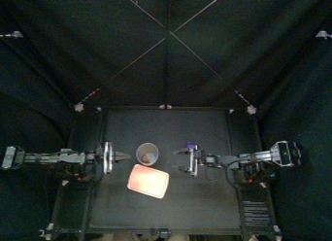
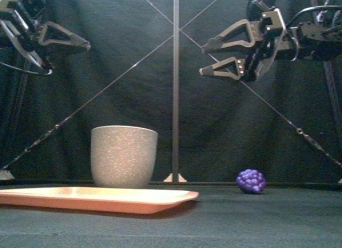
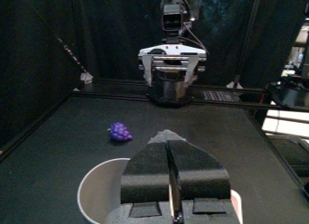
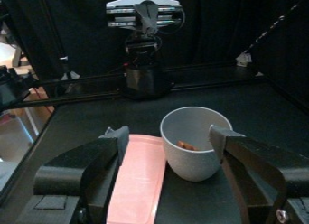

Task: Pick the pie then place it in the grey bowl
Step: Drop pie in the grey bowl and return to neutral

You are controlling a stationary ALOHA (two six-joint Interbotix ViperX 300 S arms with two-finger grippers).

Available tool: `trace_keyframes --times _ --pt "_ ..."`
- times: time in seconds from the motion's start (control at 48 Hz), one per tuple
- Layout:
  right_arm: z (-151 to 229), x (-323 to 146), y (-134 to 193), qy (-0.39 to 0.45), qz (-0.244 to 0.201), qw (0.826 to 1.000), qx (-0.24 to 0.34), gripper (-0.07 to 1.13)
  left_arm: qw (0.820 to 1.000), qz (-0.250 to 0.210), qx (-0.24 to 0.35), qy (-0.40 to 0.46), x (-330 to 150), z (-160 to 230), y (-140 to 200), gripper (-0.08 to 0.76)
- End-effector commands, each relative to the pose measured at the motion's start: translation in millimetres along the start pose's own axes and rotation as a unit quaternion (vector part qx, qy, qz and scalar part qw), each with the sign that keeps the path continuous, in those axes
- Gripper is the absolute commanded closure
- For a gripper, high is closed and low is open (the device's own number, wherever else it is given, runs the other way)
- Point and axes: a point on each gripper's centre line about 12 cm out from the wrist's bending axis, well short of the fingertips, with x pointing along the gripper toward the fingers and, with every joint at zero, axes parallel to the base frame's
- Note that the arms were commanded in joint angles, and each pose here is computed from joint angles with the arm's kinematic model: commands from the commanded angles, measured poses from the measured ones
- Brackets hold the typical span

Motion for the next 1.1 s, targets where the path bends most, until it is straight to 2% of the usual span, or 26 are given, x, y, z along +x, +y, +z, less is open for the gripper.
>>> trace_keyframes --times 0.021,0.396,0.667,1.104 --pt "8 -3 -1 -0.015 -0.002 1.0 0.003 0.04 1.0 0.001 0.001 -0.005 2 4 0 0.694" --pt "-13 -3 -3 0.02 -0.006 1.0 0.008 0.04 1.0 0.003 -0.001 0.013 -3 -13 1 0.694" --pt "-29 6 -6 0.044 -0.027 0.998 0.034 0.04 1.0 0.004 0.0 0.027 -6 -24 2 0.696" --pt "-2 18 -3 0.006 -0.025 0.999 0.039 0.04 1.0 0.002 0.002 -0.005 1 2 1 0.694"
